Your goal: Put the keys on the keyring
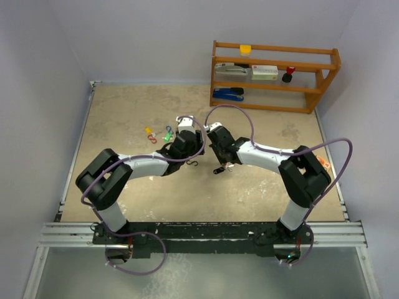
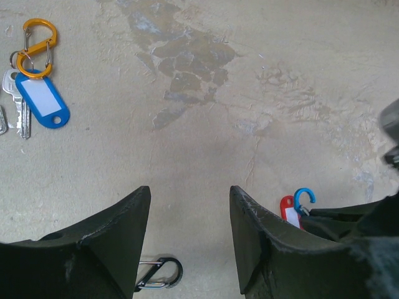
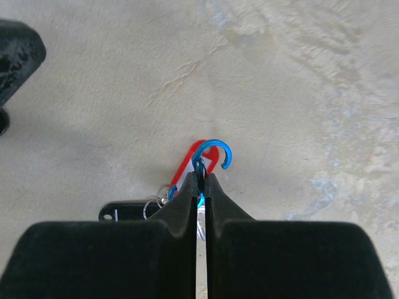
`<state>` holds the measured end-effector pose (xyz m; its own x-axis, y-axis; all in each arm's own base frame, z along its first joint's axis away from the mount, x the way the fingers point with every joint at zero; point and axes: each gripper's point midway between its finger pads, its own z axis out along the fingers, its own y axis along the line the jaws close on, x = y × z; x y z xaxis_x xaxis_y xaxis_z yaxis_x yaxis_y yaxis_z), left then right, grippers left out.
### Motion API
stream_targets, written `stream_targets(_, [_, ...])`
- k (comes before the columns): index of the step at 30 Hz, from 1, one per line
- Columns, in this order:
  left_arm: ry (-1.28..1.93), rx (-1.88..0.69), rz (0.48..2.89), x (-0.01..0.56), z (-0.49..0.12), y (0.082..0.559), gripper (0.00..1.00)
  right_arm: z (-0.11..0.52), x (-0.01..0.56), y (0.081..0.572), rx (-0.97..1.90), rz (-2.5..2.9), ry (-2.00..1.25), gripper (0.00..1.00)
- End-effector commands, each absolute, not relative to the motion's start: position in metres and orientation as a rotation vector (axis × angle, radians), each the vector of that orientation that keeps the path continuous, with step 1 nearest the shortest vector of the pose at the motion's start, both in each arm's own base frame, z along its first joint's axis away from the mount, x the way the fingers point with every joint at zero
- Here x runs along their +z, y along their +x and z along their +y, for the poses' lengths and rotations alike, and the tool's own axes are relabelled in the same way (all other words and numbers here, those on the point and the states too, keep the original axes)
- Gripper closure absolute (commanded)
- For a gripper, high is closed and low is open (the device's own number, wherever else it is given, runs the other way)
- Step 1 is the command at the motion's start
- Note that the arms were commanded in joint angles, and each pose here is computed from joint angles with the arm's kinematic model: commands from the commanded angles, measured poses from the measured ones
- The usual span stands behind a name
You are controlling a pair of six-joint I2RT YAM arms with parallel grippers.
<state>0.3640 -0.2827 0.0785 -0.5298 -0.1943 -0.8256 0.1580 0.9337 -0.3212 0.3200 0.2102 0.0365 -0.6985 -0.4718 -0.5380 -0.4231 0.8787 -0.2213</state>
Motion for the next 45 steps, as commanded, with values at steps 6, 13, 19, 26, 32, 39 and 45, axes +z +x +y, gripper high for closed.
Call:
stream_targets(6, [-0.051,-0.503,2.021,0.1,-0.287,0.37,0.49,0.192,0.071,0.334,-0.255,2.393,-0.477,1.0])
stream_targets(13, [-0.055,-0.502,2.023,0.098,-0.287,0.37,0.49,0.184,0.065,0.321,-0.333,2.448,-0.505,1.0])
stream_targets(19, [-0.062,-0.492,2.019,0.1,-0.285,0.37,0.49,0.198,0.057,0.308,-0.376,2.463,-0.58,1.0])
stream_targets(26, [-0.086,-0.456,2.012,0.104,-0.276,0.369,0.49,0.205,0.047,0.301,-0.45,2.478,-0.611,1.0])
stream_targets(32, [-0.168,-0.376,1.996,0.106,-0.256,0.37,0.49,0.205,0.044,0.3,-0.453,2.485,-0.612,1.0])
stream_targets(39, [-0.312,-0.301,1.921,0.122,-0.22,0.369,0.48,0.208,0.041,0.301,-0.442,2.486,-0.612,1.0])
stream_targets(45, [-0.413,-0.256,1.843,0.14,-0.189,0.363,0.47,0.209,0.038,0.301,-0.445,2.49,-0.609,1.0])
